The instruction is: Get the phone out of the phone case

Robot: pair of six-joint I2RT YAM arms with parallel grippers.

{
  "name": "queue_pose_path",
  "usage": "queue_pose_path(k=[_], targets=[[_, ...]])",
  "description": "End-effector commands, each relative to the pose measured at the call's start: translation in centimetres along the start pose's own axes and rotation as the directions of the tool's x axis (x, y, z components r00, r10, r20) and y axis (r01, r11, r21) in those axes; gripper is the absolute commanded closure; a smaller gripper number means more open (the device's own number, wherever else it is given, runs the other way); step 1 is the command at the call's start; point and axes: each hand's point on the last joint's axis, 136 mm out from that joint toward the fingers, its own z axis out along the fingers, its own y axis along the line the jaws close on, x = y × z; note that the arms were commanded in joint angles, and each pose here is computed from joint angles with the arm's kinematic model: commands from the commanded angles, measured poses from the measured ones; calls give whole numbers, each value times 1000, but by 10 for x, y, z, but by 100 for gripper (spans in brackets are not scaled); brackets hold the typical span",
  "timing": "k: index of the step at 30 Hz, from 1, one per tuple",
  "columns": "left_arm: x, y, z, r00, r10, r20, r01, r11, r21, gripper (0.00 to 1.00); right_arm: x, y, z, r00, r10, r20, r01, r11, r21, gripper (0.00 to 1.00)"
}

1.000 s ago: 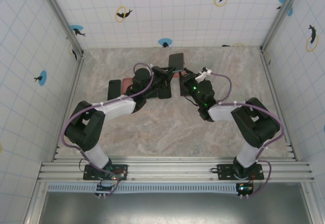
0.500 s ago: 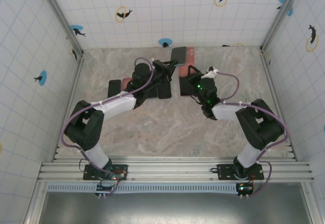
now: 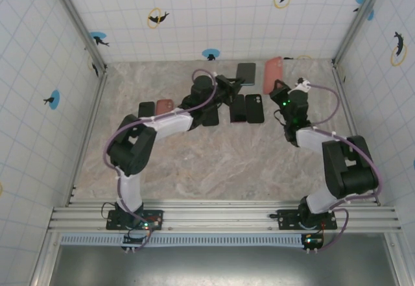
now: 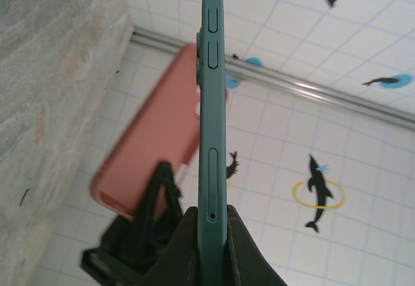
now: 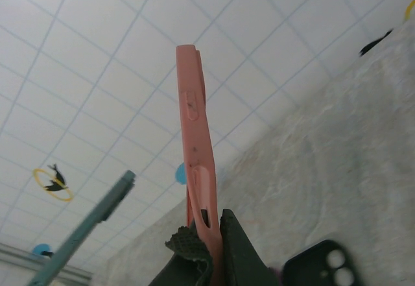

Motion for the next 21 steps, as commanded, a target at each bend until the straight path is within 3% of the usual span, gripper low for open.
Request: queue_pose_path(k=[1,7,12,14,21], targets=[[17,-19,24,996,83,-26,-82,995,58,100,-3,-17,-15,988,-128,-85,131,991,26,100],[28,31,65,998,52,-27,-52,999,15,100,-28,-54,-32,965,-242,-106,253,961,115,100],[40,51,93,997,65,-37,-65,998,8,100,-40,-79,-46,967,-238,-94,252,953,170,100],[40,79,104,998,58,-38,-59,997,-42,100,-41,-89,-50,967,-232,-102,247,952,183,100],[49,121,125,999,27,-28,-30,995,-100,100,-39,-121,-64,970,-213,-114,235,940,247,100]])
